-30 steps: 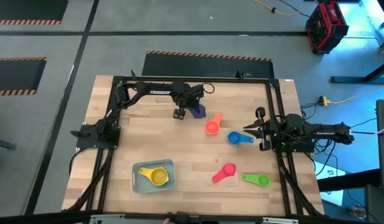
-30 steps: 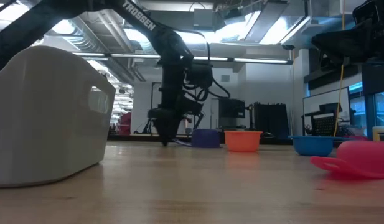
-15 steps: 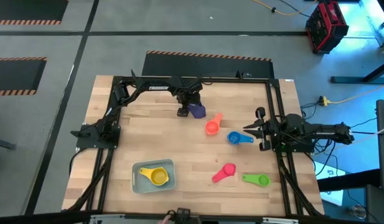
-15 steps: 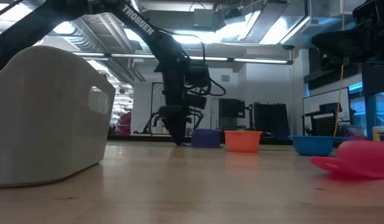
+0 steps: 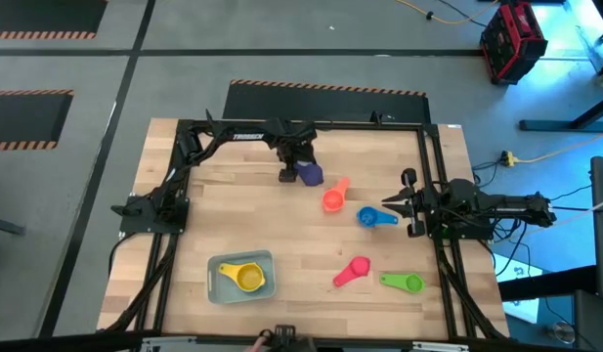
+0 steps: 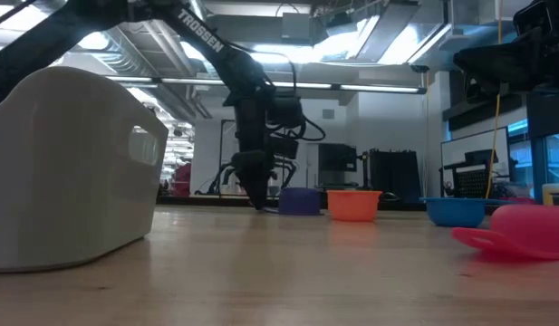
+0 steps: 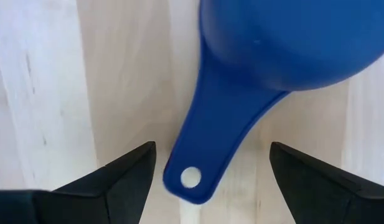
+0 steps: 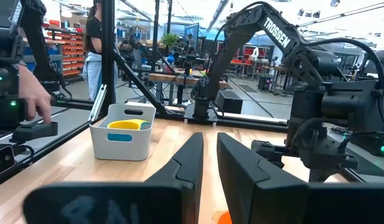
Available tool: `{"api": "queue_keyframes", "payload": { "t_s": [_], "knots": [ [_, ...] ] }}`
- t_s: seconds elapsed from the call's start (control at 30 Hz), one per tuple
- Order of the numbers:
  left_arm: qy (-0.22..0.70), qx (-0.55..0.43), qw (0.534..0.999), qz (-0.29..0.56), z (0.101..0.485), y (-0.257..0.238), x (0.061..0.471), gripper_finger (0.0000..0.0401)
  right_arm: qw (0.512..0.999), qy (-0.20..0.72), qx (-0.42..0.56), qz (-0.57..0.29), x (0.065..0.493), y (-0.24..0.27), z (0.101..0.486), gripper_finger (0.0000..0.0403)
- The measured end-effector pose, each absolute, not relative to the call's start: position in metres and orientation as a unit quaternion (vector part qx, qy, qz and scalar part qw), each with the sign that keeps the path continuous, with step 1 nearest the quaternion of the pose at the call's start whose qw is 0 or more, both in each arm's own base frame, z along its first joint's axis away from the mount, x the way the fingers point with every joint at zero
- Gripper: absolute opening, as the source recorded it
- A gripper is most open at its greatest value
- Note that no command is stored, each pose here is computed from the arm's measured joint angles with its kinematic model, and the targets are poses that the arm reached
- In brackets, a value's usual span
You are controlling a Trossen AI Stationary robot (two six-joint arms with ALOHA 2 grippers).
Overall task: Nest measuring cups in basket
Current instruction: Stack the violet measuring cup on top of the yellow measuring cup in the gray bin
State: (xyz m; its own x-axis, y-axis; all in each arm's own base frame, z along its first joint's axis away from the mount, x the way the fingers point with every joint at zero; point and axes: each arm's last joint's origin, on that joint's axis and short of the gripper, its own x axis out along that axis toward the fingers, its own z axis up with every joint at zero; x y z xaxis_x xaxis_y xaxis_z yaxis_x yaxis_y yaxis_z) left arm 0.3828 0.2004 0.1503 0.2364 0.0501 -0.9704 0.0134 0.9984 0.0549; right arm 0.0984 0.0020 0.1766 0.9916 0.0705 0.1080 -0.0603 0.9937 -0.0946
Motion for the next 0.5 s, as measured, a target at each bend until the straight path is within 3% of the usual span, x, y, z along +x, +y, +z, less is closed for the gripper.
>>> {"api": "queue_keyframes", "payload": {
  "t_s": [0.5],
  "knots": [
    [0.614, -0.010, 0.789, 0.023, 0.1502, 0.2082, 0.3779, 0.0266, 0.997, -0.056, -0.046, 0.033, 0.0984, 0.0020, 0.1766, 0.0053]
  ]
}}
